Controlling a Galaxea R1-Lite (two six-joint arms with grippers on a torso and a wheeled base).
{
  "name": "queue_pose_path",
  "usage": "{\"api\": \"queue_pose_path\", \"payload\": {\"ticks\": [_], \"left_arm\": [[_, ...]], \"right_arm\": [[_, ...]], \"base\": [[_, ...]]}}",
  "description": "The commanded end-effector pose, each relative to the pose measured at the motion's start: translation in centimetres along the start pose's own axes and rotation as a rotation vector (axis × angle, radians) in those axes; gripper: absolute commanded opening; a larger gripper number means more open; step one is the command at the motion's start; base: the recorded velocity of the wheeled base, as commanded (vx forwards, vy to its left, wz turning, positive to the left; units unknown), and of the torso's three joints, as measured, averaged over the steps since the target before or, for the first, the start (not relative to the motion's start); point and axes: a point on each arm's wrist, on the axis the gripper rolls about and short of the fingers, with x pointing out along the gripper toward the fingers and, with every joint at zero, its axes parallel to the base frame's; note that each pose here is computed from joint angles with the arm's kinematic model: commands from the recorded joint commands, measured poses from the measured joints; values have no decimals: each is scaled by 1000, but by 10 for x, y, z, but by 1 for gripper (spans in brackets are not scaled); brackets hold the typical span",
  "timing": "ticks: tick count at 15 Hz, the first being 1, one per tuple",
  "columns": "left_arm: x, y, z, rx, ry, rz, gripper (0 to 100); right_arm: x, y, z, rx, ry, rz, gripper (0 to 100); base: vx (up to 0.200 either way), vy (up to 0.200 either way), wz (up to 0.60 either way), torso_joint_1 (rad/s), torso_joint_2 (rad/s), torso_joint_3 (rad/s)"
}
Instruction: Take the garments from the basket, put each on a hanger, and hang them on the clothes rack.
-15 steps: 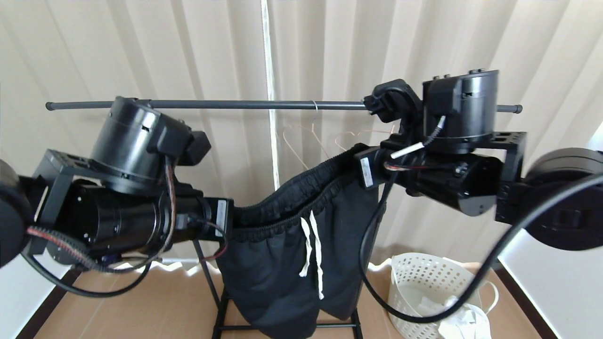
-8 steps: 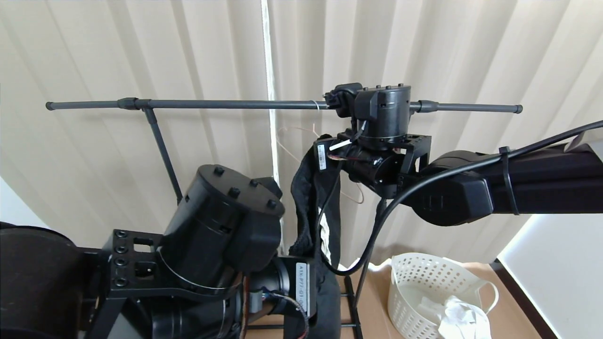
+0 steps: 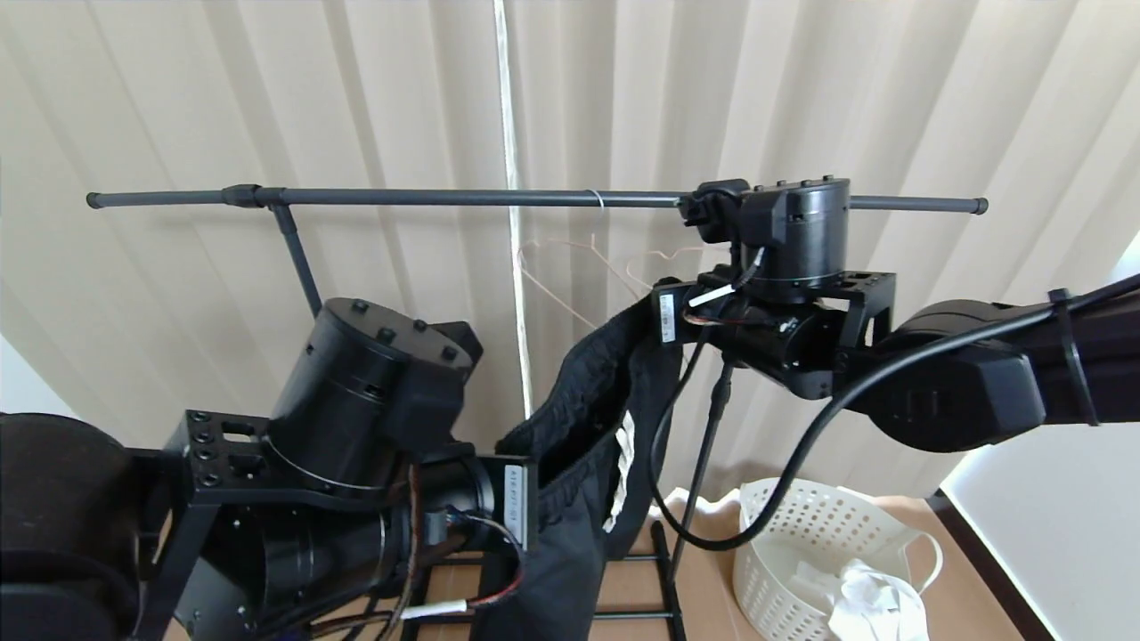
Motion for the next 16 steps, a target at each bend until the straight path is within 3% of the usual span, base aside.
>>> {"api": "queue_pose_path", "payload": {"ticks": [1,2,3,6,9,10,16], "left_arm": [[-4,26,12,-13,-44,68,0],[-1,35,32,-9,-103,101,0],[9,38,44,-8,-121,122,0],[22,32,65,-5,-162,121,0],[29,30,80,24,-194,128,0],[29,29,83,25,-203,126,0],[32,10,107,56,-271,84,0]], "right_arm": [[-25,-27,6,9,-4,-61,0],[-34,-33,-3,-5,18,-107,0],[-40,-36,-10,-11,36,-109,0],[-54,-34,-28,-50,94,-91,0],[-56,-36,-34,-78,143,-97,0],[-56,-36,-34,-80,145,-97,100],[-65,-32,-55,-191,235,-68,100]], "base": [[0,0,0,0,0,0],[0,0,0,0,0,0],[0,0,0,0,0,0],[0,0,0,0,0,0],[0,0,0,0,0,0],[0,0,0,0,0,0],[0,0,0,0,0,0]]}}
